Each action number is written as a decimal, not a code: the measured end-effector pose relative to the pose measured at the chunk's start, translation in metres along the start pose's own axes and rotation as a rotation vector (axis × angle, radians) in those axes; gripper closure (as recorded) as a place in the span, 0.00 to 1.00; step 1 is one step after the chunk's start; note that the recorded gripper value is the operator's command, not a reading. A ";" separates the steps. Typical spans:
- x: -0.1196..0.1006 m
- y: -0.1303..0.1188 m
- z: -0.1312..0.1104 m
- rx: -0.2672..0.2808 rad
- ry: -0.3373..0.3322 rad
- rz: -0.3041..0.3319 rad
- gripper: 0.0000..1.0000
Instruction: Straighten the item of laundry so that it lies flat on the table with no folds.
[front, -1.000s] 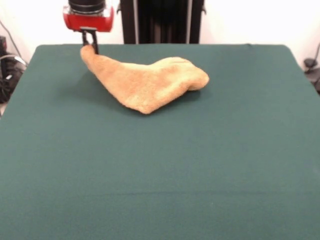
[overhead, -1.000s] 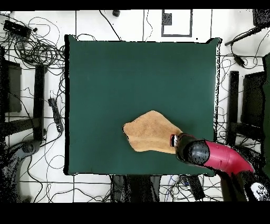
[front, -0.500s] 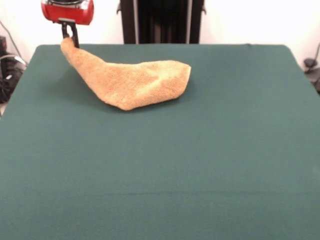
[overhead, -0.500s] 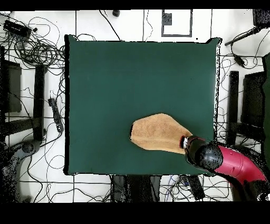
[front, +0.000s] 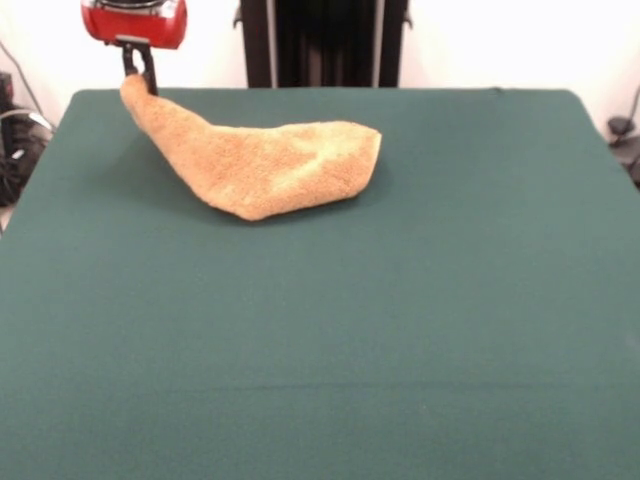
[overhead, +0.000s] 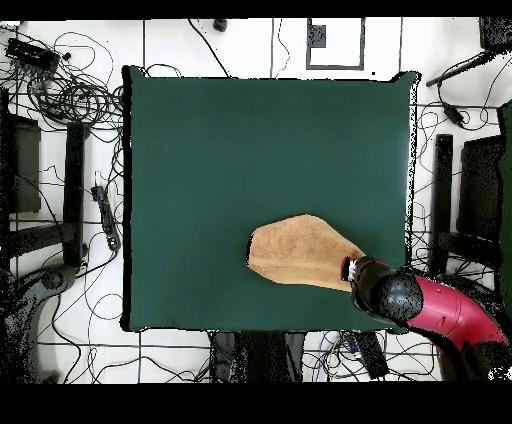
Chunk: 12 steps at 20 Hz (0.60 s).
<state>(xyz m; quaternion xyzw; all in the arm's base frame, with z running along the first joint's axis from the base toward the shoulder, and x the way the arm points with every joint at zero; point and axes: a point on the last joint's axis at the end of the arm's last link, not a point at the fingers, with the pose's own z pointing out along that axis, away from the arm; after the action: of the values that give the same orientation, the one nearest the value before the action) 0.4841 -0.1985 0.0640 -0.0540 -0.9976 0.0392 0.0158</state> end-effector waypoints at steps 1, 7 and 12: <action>0.000 -0.001 -0.002 0.002 -0.001 0.000 1.00; -0.002 -0.003 -0.007 0.009 -0.004 0.001 1.00; -0.002 -0.003 -0.007 0.009 -0.004 0.001 1.00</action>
<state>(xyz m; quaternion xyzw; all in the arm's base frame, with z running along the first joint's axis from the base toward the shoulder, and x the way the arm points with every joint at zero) 0.4860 -0.2010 0.0714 -0.0544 -0.9975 0.0438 0.0142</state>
